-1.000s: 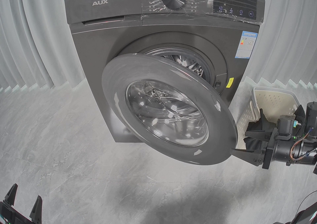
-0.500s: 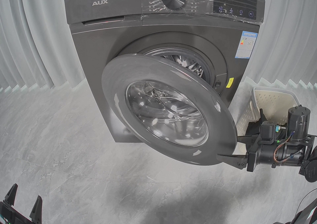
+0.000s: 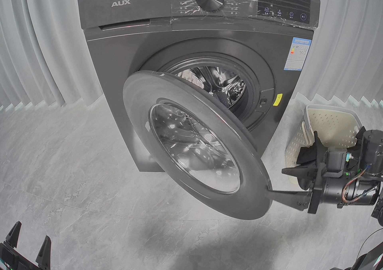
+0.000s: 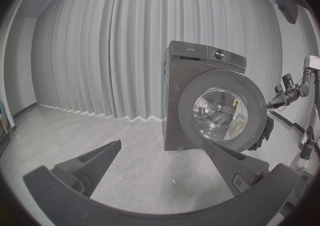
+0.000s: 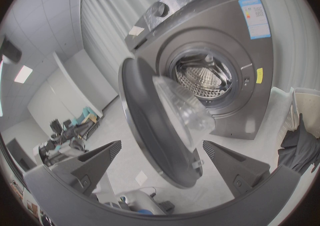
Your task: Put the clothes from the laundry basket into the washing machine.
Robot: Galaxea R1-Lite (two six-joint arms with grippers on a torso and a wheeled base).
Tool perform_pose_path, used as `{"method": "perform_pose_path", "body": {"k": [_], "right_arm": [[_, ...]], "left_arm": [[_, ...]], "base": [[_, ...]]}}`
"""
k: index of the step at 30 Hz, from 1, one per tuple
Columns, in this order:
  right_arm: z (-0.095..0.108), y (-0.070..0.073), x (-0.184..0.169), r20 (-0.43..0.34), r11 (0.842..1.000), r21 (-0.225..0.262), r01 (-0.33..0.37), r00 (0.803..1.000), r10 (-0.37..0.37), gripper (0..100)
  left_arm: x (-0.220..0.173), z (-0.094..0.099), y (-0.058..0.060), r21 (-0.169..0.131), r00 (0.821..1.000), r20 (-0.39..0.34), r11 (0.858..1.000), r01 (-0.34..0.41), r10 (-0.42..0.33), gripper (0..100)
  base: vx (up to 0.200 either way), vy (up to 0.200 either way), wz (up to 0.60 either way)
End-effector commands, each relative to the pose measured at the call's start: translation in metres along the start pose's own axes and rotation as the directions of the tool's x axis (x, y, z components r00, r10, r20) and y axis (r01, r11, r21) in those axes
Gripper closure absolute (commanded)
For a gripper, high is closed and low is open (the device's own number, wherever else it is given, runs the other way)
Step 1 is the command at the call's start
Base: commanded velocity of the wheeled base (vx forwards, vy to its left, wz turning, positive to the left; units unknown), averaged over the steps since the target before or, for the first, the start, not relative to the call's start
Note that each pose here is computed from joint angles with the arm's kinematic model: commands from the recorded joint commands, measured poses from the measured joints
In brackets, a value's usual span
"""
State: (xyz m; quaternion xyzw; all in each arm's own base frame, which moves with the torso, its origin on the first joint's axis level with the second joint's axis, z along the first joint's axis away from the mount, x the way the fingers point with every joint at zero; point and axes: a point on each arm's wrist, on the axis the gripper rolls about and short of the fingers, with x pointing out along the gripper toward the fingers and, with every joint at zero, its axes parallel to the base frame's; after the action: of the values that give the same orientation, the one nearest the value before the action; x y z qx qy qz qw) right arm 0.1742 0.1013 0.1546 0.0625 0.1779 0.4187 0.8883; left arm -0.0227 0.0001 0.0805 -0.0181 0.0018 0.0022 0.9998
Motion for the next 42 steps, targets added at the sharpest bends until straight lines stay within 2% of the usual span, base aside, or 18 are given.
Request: {"method": "perform_pose_path", "body": {"k": [1, 4, 6, 10, 13, 17, 20, 22, 24, 31, 35, 38, 40, 41, 42], "right_arm": [[0.029, 0.008, -0.018, 0.136, 1.000, 0.005, -0.003, 0.991, 0.002, 0], [0.036, -0.006, -0.018, 0.157, 0.997, 0.044, 0.071, 0.985, -0.077, 0], [0.030, -0.022, -0.009, 0.118, 0.989, 0.070, 0.132, 0.983, -0.139, 0], [0.012, -0.037, 0.007, 0.028, 0.981, 0.054, 0.186, 0.982, -0.188, 0], [0.002, -0.038, 0.011, -0.016, 0.981, 0.055, 0.184, 0.983, -0.184, 0], [-0.005, -0.033, 0.017, -0.049, 0.986, 0.049, 0.158, 0.987, -0.155, 0], [-0.009, -0.022, 0.019, -0.067, 0.992, 0.036, 0.119, 0.991, -0.116, 0], [-0.012, -0.005, 0.019, -0.071, 0.997, 0.009, 0.075, 0.995, -0.075, 0], [-0.012, 0.002, 0.018, -0.066, 0.998, 0.003, 0.062, 0.996, -0.062, 0], [-0.008, -0.001, 0.020, -0.055, 0.997, 0.007, 0.072, 0.996, -0.072, 0], [-0.006, -0.019, 0.033, -0.067, 0.988, 0.025, 0.155, 0.986, -0.153, 0], [-0.004, -0.025, 0.049, -0.056, 0.975, 0.022, 0.219, 0.974, -0.218, 0], [-0.004, -0.025, 0.049, -0.056, 0.975, 0.022, 0.219, 0.974, -0.218, 0], [-0.004, -0.032, 0.067, -0.030, 0.958, 0.022, 0.285, 0.958, -0.284, 0], [-0.003, -0.034, 0.072, -0.019, 0.952, 0.026, 0.306, 0.952, -0.305, 0]], "left_arm": [[0.000, -0.005, 0.000, 0.001, 1.000, 0.002, 1.000, 0.000, 0.000, 0], [0.000, -0.005, 0.000, 0.001, 1.000, 0.002, 1.000, 0.000, 0.000, 0], [0.000, -0.005, 0.000, 0.001, 1.000, 0.002, 1.000, 0.000, 0.000, 0], [0.000, -0.005, 0.000, 0.001, 1.000, 0.002, 1.000, 0.000, 0.000, 0], [0.000, -0.005, 0.000, -0.001, 1.000, 0.002, 1.000, 0.000, 0.000, 0], [0.000, -0.005, 0.000, 0.001, 1.000, 0.002, 1.000, 0.001, -0.001, 0], [0.000, -0.005, 0.000, -0.001, 1.000, 0.002, 1.000, 0.000, 0.000, 0], [0.000, -0.005, 0.000, -0.001, 1.000, 0.002, 1.000, 0.000, 0.000, 0], [0.000, -0.005, 0.000, -0.001, 1.000, 0.002, 1.000, 0.000, 0.000, 0], [0.000, -0.005, 0.000, 0.001, 1.000, 0.002, 1.000, 0.000, 0.000, 0], [0.000, -0.005, 0.000, 0.001, 1.000, 0.002, 1.000, 0.000, 0.000, 0], [0.000, -0.005, 0.000, 0.001, 1.000, 0.002, 1.000, 0.000, 0.000, 0], [0.000, -0.005, 0.000, 0.001, 1.000, 0.002, 1.000, 0.000, 0.000, 0], [0.000, -0.005, 0.000, 0.001, 1.000, 0.002, 1.000, 0.001, -0.001, 0], [0.000, -0.005, 0.000, 0.001, 1.000, 0.002, 1.000, 0.000, 0.000, 0]], "base": [[0.000, 0.000, 0.00], [0.000, 0.000, 0.00], [0.000, 0.000, 0.00], [0.000, 0.000, 0.00], [0.000, 0.000, 0.00], [0.000, 0.000, 0.00], [0.000, 0.000, 0.00], [0.000, 0.000, 0.00], [0.000, 0.000, 0.00], [0.000, 0.000, 0.00], [0.000, 0.000, 0.00], [0.000, 0.000, 0.00], [0.000, 0.000, 0.00], [0.000, 0.000, 0.00], [0.000, 0.000, 0.00]]}}
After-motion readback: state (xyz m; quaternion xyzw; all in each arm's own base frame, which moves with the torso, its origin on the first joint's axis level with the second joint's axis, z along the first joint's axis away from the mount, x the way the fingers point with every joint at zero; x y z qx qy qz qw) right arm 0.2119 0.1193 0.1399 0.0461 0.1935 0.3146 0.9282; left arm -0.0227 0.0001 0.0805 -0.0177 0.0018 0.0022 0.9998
